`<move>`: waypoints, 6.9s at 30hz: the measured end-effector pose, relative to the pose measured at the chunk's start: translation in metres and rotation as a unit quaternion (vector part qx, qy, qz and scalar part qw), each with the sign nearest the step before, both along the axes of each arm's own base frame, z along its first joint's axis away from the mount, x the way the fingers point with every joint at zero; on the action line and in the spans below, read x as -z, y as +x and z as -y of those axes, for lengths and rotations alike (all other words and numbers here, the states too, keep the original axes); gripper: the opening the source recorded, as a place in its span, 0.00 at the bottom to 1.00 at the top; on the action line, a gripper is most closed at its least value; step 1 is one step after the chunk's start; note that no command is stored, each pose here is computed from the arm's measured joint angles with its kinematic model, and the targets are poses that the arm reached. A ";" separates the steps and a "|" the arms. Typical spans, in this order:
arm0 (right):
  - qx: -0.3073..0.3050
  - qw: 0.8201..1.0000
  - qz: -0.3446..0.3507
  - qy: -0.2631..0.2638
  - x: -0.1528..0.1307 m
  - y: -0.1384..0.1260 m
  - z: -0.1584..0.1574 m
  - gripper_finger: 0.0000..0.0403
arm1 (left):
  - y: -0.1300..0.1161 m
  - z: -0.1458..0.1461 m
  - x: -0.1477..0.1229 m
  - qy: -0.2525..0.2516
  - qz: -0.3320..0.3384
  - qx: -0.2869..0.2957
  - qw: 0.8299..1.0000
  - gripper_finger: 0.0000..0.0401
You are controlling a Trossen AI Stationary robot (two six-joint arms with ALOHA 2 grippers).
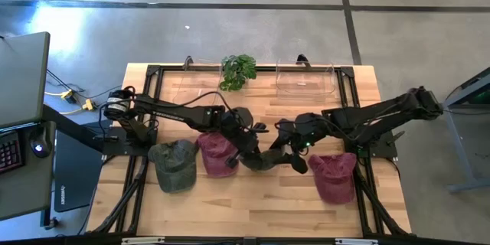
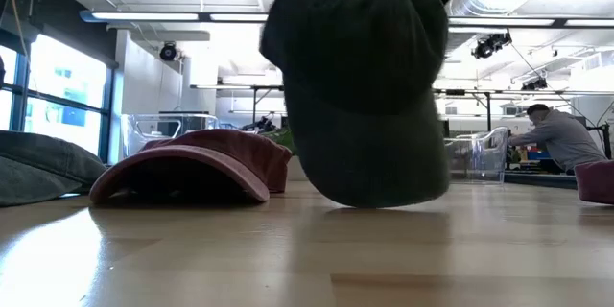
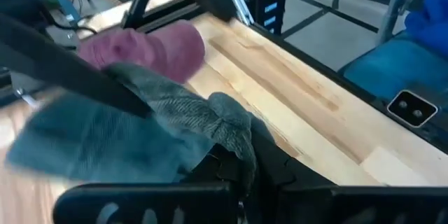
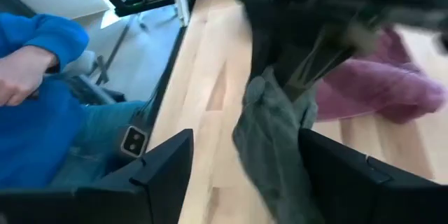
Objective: Pick & Place hat
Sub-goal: Put the right black cap into the right transparent bin
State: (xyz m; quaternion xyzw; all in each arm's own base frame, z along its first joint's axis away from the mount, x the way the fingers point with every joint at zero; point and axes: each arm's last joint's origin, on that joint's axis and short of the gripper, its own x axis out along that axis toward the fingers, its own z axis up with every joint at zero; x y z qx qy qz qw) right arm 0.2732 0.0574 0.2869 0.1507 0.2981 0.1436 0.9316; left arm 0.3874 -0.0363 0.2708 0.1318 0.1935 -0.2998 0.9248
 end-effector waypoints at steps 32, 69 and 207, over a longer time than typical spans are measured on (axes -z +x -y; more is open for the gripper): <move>0.213 0.971 -0.052 -0.096 0.012 -0.003 0.017 0.01 | -0.038 -0.038 -0.005 0.165 -0.186 -0.212 0.945 0.21; 0.700 0.623 -0.139 -0.320 -0.011 -0.083 0.198 0.00 | -0.085 -0.012 0.029 0.231 -0.047 -0.425 0.874 0.21; 0.337 0.753 -0.513 -0.238 0.046 -0.108 0.206 0.01 | -0.085 -0.012 0.029 0.223 -0.049 -0.431 0.873 0.21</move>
